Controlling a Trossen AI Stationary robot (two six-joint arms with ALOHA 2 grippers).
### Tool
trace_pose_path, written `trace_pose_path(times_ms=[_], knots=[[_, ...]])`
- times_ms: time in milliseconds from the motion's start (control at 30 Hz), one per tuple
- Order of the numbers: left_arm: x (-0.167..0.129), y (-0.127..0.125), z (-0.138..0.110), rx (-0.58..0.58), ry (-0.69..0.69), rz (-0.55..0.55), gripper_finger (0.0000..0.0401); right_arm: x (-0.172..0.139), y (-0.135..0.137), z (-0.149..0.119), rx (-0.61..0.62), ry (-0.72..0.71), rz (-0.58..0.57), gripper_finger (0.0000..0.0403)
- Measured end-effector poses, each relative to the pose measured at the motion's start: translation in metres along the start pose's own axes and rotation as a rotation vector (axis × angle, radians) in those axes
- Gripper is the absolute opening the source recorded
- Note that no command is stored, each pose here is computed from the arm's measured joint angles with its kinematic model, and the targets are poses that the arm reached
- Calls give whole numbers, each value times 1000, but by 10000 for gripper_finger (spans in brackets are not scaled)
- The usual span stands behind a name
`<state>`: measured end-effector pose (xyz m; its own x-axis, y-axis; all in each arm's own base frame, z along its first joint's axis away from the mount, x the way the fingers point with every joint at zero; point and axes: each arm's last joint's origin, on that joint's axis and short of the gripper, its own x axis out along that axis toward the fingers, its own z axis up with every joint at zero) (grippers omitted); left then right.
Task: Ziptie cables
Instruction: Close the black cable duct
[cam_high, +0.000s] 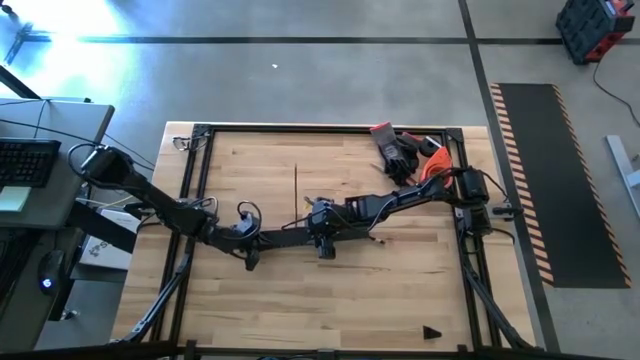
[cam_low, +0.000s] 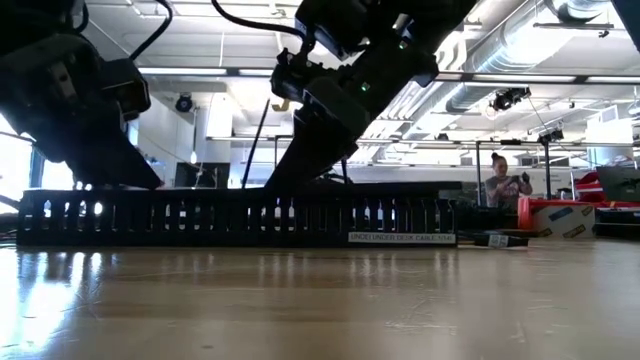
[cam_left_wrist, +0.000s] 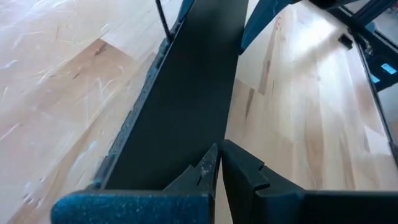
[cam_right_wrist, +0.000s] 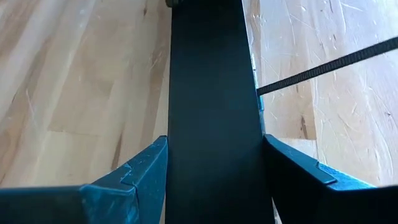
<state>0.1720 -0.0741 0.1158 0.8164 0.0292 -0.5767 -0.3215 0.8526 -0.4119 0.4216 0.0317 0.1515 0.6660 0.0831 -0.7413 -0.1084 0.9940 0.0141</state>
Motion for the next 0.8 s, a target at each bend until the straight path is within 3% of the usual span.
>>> trace_pose_path(times_ms=[233,500,800], knots=[[2,0,-2,-16,4,-13,0,14,-2,-7,-4,24,3,208],[-2,-18,22,-8,-114,-183,0,16,-1,-9,13,26,20,208],[8,-12,35,35,-116,-152,0,14,0,-8,-14,20,20,208]])
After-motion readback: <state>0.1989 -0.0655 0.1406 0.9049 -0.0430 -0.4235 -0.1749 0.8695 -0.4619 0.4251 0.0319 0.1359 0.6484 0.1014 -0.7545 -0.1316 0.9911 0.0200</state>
